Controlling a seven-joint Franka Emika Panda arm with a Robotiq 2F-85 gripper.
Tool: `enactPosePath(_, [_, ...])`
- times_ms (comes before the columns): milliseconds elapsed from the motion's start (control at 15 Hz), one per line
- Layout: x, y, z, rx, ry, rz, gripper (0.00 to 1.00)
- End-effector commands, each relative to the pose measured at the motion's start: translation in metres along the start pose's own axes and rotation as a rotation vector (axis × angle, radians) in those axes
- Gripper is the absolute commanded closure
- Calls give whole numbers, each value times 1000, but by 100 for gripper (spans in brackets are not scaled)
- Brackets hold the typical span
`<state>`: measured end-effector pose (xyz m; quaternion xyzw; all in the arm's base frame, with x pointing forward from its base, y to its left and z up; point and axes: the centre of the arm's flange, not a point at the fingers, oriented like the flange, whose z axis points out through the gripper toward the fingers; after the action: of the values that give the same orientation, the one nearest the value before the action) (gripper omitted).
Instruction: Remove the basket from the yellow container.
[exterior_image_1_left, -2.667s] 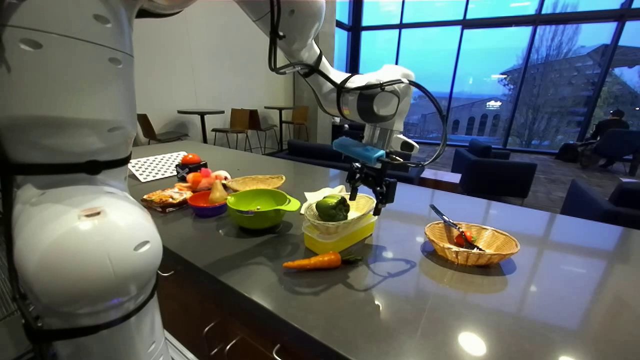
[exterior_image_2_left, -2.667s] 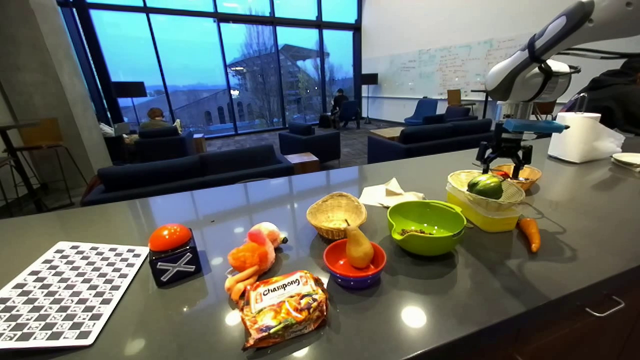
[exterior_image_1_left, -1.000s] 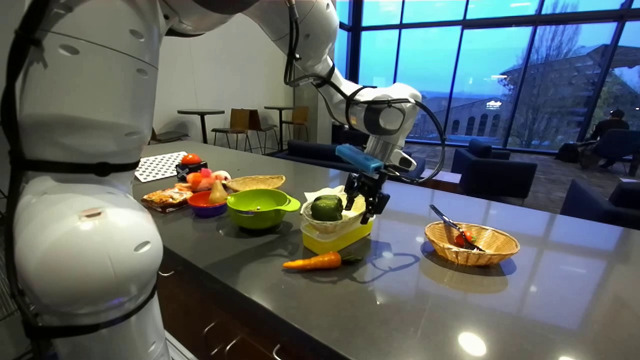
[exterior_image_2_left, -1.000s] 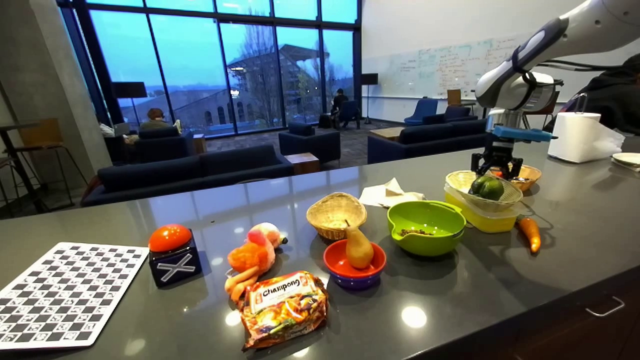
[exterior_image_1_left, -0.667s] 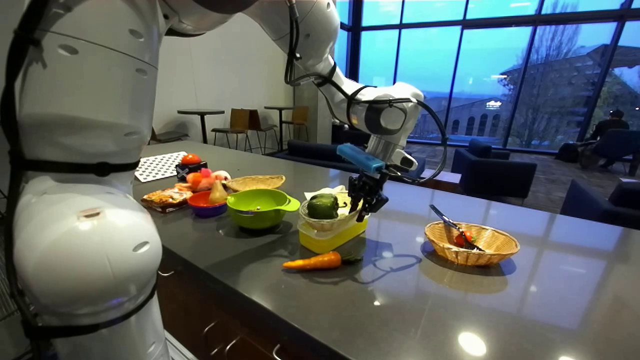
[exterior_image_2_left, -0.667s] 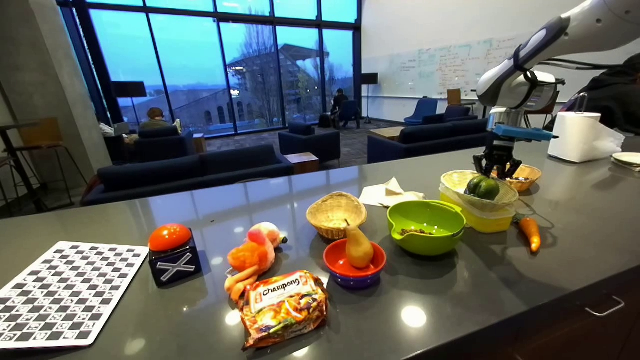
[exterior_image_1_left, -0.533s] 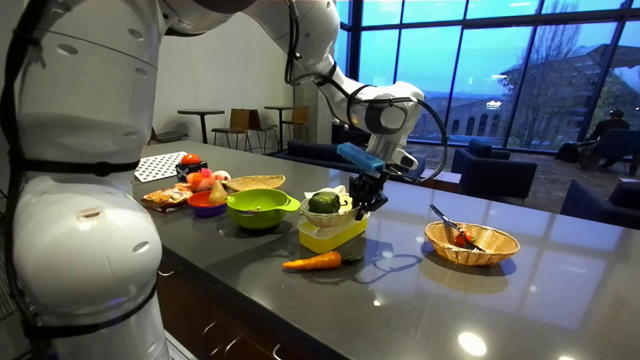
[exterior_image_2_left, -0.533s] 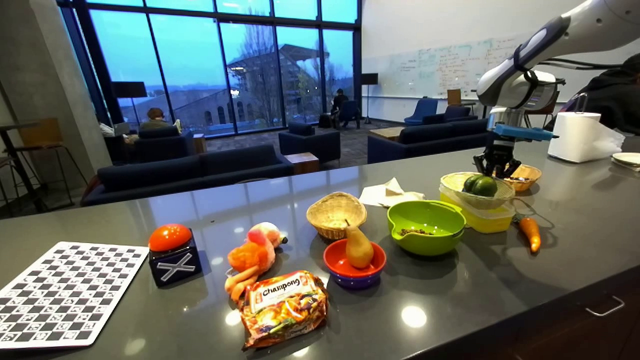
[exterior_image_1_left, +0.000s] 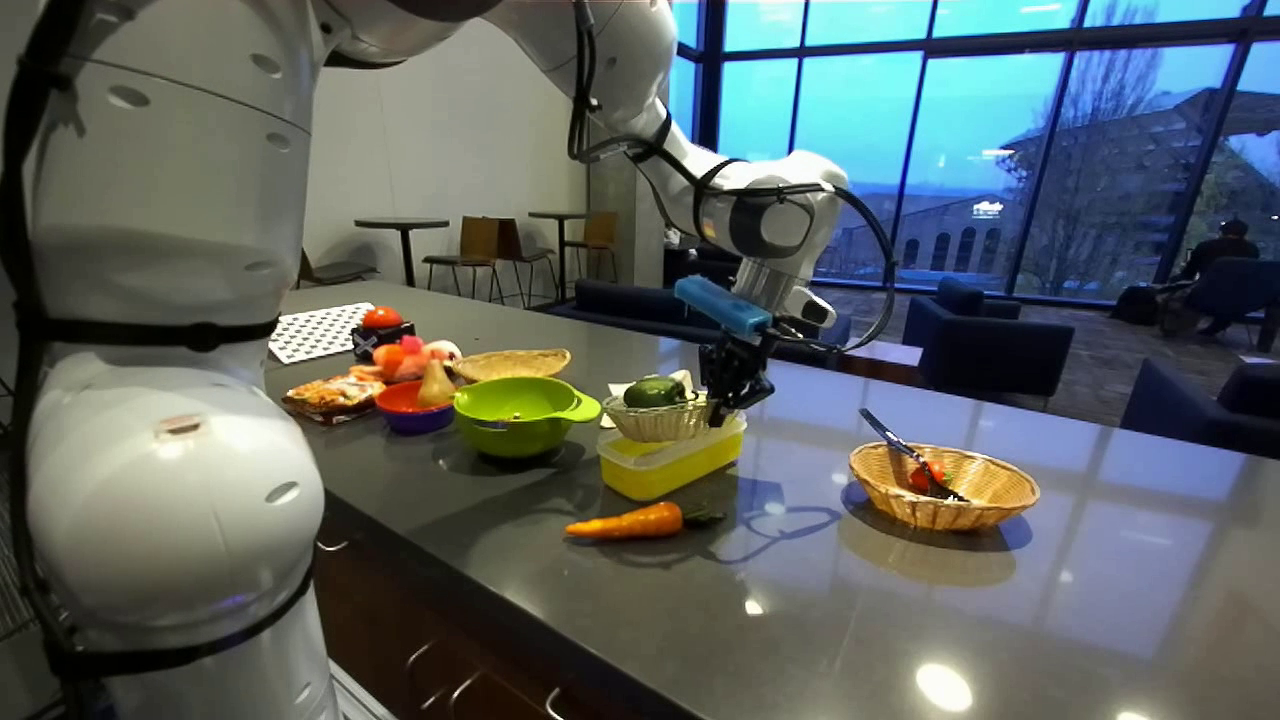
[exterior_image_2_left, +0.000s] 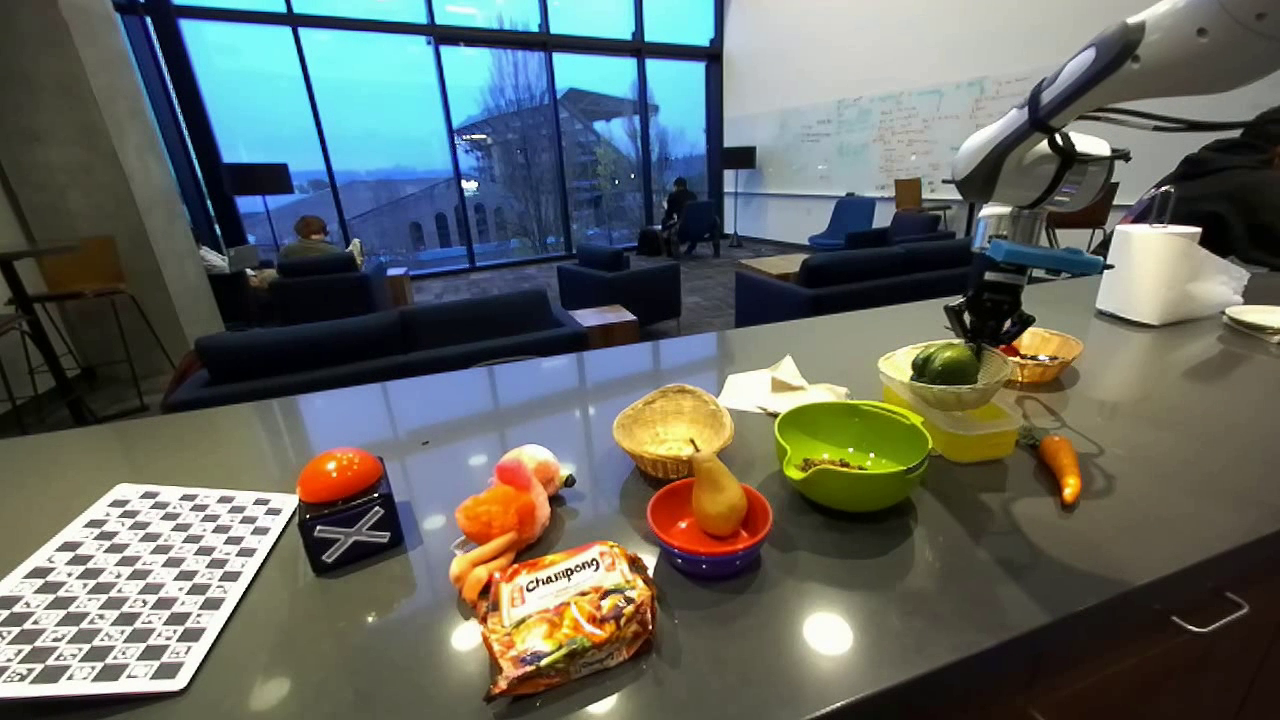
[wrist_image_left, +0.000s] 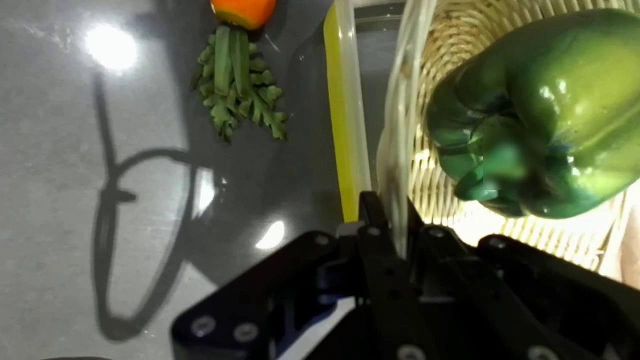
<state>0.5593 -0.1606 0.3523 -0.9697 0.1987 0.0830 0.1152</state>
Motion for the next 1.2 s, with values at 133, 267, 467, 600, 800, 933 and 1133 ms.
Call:
enactPosePath(133, [-22,-16,-31,20,63,-58,98])
enactPosePath(267, [-24,-22,-38,20,77,-78,98])
enactPosePath(467, [-26,-27,-43,30,88,-96,98])
enactPosePath(600, [-28,-29,-44,37,92,-107,98])
enactPosePath(800, [-31,-28,-47,62,103,-128,98])
enactPosePath(933, [-35,-26,-53,98,115,-144,98])
enactPosePath(1133, [-42,-21,-62,180,128,-177,98])
